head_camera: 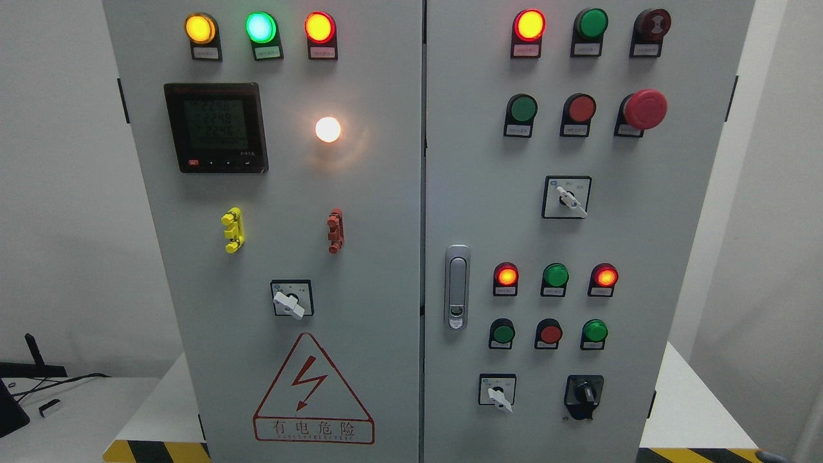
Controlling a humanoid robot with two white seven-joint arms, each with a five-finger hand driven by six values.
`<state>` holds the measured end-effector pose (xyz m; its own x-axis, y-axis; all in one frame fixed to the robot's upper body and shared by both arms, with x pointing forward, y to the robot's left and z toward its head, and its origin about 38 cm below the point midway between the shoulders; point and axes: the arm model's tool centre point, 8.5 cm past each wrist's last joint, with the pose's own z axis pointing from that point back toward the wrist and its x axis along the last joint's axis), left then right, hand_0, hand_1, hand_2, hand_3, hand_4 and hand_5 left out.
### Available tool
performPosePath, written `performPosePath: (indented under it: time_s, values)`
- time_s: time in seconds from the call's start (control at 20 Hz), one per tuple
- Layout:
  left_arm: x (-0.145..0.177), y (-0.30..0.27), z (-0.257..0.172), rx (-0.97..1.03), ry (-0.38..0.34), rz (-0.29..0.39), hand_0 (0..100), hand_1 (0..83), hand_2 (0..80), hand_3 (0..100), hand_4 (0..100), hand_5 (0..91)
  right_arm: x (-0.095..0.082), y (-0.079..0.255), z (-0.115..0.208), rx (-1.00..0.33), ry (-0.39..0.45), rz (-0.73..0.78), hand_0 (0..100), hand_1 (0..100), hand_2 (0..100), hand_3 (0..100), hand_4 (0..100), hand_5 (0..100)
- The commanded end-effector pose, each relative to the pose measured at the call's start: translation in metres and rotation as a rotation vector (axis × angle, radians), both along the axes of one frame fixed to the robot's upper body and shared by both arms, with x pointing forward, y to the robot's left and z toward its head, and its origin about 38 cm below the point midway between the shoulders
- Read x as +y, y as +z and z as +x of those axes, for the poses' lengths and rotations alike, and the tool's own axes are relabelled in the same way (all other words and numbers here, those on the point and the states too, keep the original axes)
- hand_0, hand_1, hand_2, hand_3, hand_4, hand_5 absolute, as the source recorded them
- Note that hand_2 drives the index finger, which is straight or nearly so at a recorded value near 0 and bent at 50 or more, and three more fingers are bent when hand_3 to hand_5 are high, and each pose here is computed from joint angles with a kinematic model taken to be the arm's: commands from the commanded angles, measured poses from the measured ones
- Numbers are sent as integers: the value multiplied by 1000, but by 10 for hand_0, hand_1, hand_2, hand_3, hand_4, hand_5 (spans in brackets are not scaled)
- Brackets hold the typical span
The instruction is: Trip black knob to open circuit
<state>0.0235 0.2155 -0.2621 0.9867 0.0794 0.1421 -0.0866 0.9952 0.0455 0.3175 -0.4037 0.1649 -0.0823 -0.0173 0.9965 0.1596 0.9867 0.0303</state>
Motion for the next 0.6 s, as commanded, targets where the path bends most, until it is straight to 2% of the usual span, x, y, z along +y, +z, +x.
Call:
performPosePath:
  time_s: [0.0, 0.1, 0.55]
  values:
    - [0, 0, 0, 0, -31, -1, 120, 389, 0, 0, 0, 0, 30, -6, 18, 21, 67, -39, 176, 696, 384, 1000, 1000, 963]
    - [0, 0, 0, 0, -31, -1, 120, 389, 0, 0, 0, 0, 34, -9, 19, 30, 65, -52, 183, 721, 399, 1000, 1000, 965]
    - [0, 0, 0, 0, -31, -1, 120, 389, 0, 0, 0, 0, 44, -12, 22, 40, 64, -77, 191, 723, 488, 1000, 1000, 965]
